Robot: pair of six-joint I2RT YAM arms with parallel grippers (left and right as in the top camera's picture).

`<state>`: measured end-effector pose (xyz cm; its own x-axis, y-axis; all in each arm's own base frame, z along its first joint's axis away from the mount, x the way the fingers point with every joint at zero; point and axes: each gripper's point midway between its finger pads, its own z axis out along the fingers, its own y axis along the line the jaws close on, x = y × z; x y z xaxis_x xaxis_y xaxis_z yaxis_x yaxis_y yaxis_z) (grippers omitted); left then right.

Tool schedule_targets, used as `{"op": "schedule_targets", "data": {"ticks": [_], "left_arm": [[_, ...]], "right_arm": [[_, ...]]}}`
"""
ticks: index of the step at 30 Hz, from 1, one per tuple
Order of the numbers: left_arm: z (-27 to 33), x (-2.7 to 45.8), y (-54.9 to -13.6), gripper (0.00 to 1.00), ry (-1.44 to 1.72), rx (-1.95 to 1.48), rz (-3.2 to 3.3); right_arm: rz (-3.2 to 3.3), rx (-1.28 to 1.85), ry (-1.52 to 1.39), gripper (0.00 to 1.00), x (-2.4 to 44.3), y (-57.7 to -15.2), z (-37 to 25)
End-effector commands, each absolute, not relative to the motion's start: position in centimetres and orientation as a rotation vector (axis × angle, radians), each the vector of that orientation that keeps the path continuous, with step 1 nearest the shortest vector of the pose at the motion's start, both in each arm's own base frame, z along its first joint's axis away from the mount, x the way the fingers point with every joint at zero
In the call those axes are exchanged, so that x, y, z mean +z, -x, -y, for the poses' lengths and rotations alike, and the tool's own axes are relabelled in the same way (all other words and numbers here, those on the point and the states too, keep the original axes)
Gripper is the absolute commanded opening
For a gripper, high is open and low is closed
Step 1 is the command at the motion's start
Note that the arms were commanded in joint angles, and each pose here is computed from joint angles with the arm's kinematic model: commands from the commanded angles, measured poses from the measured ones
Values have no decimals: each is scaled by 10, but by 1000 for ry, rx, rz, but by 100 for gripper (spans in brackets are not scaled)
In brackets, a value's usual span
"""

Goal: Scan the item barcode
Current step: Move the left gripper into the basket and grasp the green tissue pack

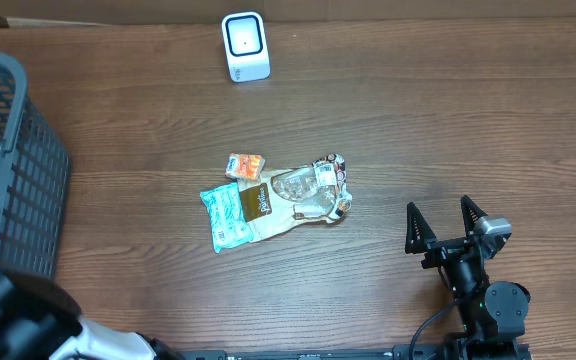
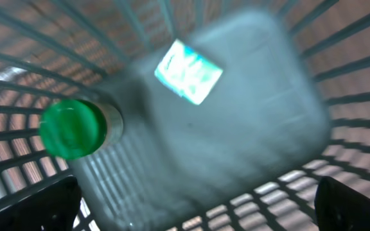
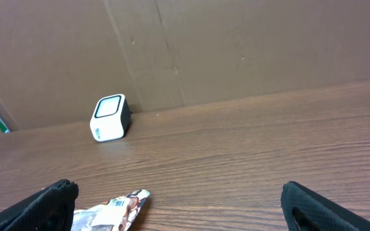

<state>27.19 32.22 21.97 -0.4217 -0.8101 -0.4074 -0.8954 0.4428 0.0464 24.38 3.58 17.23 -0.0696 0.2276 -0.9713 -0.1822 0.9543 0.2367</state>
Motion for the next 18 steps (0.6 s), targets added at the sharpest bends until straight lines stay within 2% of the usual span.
{"op": "schedule_targets", "data": {"ticks": [1,6,10,18], "left_arm": [[-336,174,-271,100,1448,434,-2521],[-351,134,-282,100,1460,446,-2569],[-364,112,-293,96,1414,469,-2587],[-380,79,-305,73,1367,508,-2616]], "right_arm": [[-1611,338,-52,100,168,-245,-34],[-1611,338,-51,100,168,-245,-34],[-1611,338,-51,100,168,-245,-34],[-1611,338,-52,100,168,-245,-34]]}}
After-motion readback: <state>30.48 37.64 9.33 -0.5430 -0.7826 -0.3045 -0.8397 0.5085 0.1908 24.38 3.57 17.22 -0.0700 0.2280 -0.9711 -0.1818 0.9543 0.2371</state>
